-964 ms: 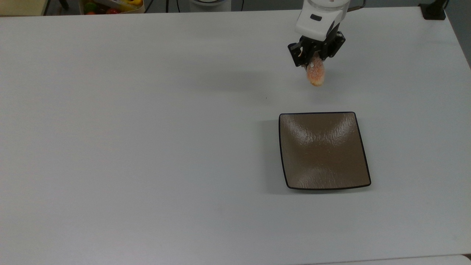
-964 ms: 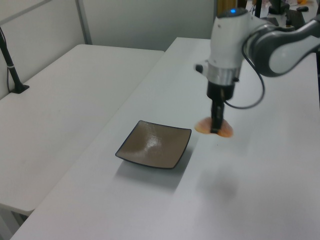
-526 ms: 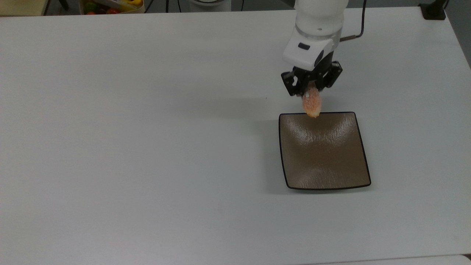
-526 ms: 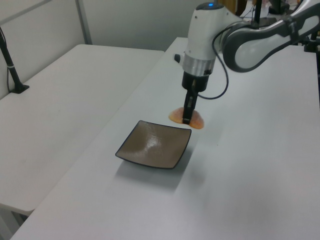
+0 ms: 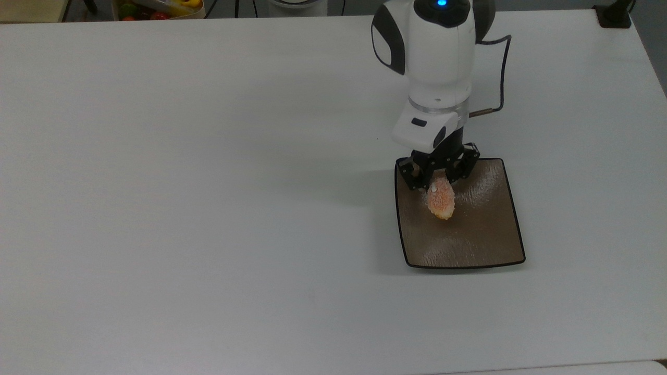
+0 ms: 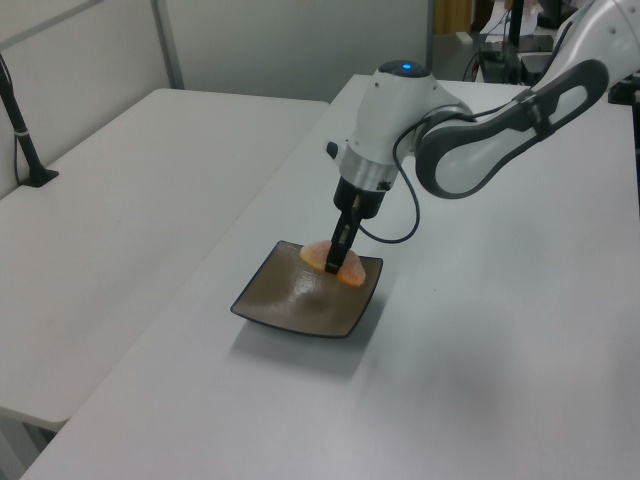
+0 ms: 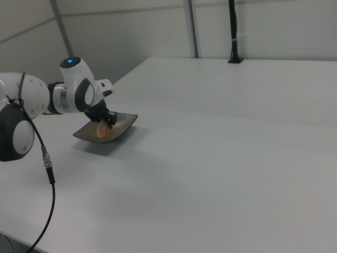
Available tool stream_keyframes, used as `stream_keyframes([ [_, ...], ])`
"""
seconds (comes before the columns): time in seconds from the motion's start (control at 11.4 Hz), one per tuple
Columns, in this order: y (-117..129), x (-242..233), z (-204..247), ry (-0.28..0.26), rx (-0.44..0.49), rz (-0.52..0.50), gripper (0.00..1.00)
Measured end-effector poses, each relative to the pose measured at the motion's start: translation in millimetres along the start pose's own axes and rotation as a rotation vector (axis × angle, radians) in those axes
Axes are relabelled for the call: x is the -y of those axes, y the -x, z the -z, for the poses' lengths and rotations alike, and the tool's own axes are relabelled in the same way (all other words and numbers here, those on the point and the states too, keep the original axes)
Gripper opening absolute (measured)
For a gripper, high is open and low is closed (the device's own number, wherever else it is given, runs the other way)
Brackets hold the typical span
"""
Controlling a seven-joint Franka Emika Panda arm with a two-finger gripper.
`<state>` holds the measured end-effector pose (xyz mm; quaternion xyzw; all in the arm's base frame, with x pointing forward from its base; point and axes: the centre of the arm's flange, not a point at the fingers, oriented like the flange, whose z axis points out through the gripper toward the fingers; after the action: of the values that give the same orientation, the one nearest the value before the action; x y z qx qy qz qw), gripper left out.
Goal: Bread is placed on a ceramic plate
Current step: 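Lower the bread roll onto the plate and open the gripper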
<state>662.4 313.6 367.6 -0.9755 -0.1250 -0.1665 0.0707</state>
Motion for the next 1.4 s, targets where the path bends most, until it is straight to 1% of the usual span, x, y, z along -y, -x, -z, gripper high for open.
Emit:
stream_keyframes([
  [0.18, -8.7, 4.0, -13.1, -0.010, -0.034, 0.002, 0.30],
  [0.26, -9.4, 7.1, -22.3, -0.014, -0.055, 0.006, 0.33],
  [0.35, -8.2, 9.4, -32.0, -0.017, -0.072, 0.010, 0.33],
  [0.44, -6.8, 11.3, -40.5, -0.021, -0.085, 0.013, 0.40],
  [0.53, -6.4, 13.0, -45.2, -0.026, -0.095, 0.014, 0.54],
  [0.7, -5.8, 16.9, -49.1, -0.028, -0.095, 0.019, 0.65],
  [0.79, -5.2, 19.2, -49.5, -0.029, -0.094, 0.022, 0.68],
  [0.88, -5.3, 20.4, -49.1, -0.030, -0.095, 0.023, 0.74],
  [0.96, -6.5, 20.9, -47.5, -0.030, -0.099, 0.024, 0.76],
  [1.05, -8.7, 21.2, -44.4, -0.031, -0.105, 0.024, 0.85],
  [1.14, -11.7, 21.9, -38.0, -0.030, -0.117, 0.028, 0.99],
  [1.23, -16.5, 22.7, -24.7, -0.030, -0.136, 0.031, 1.00],
  [1.4, -28.9, 19.1, 21.8, -0.027, -0.189, 0.028, 1.00],
])
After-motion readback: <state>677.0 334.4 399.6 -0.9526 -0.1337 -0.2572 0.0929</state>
